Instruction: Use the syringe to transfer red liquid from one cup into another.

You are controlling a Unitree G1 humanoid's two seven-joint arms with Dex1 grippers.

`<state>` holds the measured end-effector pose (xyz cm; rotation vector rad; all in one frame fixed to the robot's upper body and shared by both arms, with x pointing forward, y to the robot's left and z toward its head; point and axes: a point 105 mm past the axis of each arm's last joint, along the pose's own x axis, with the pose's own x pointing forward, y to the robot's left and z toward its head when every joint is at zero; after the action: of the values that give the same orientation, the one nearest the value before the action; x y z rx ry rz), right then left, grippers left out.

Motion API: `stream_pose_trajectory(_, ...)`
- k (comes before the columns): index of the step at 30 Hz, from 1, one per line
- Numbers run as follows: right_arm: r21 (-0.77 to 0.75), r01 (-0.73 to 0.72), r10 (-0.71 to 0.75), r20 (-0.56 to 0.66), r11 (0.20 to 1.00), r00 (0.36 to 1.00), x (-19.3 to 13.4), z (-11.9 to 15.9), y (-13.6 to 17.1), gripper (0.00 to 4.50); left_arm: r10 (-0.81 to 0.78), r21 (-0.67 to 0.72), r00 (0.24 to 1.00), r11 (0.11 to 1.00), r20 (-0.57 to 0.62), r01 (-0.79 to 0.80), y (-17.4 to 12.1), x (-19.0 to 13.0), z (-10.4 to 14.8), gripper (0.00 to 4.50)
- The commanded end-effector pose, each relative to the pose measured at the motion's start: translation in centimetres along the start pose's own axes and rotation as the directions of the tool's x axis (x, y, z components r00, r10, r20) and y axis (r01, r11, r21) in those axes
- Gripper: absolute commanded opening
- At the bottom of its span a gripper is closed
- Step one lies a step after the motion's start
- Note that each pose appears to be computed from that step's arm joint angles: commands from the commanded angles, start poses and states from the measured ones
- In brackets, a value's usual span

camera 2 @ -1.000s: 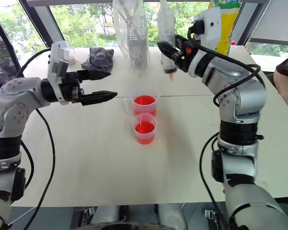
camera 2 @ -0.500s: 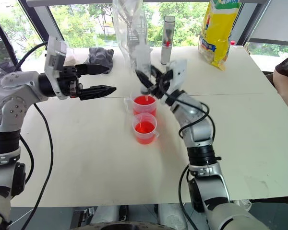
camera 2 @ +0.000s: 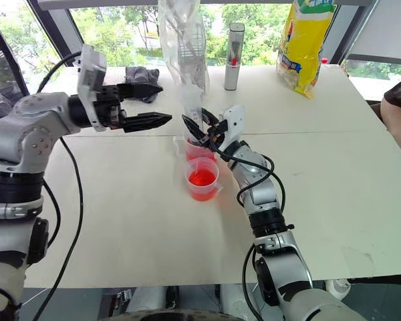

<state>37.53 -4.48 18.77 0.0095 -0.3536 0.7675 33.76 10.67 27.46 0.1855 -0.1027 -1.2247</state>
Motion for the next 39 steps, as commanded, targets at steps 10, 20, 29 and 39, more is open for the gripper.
stream_pose_trajectory(10,-0.029,-0.015,0.015,0.002,0.999,1.0,0.0,0.2,0.0,1.41,-0.029,0.033,0.999,0.999,0.043,0.028,1.0,3.4,1.1,4.5)
stream_pose_trajectory(20,-0.036,-0.026,0.025,-0.012,0.999,1.0,-0.1,0.0,0.0,1.41,-0.086,-0.001,0.995,0.996,0.047,0.086,0.4,4.7,0.9,4.5)
stream_pose_trajectory(29,-0.033,-0.024,0.024,-0.02,0.999,1.0,-0.1,-0.1,-0.1,1.41,-0.106,0.008,0.993,0.994,0.044,0.106,0.3,4.0,1.5,4.5)
stream_pose_trajectory(39,-0.031,-0.027,0.026,-0.028,0.999,0.999,-0.1,-0.1,-0.1,1.41,-0.08,-0.006,0.996,0.997,0.043,0.08,0.5,1.8,1.8,4.5)
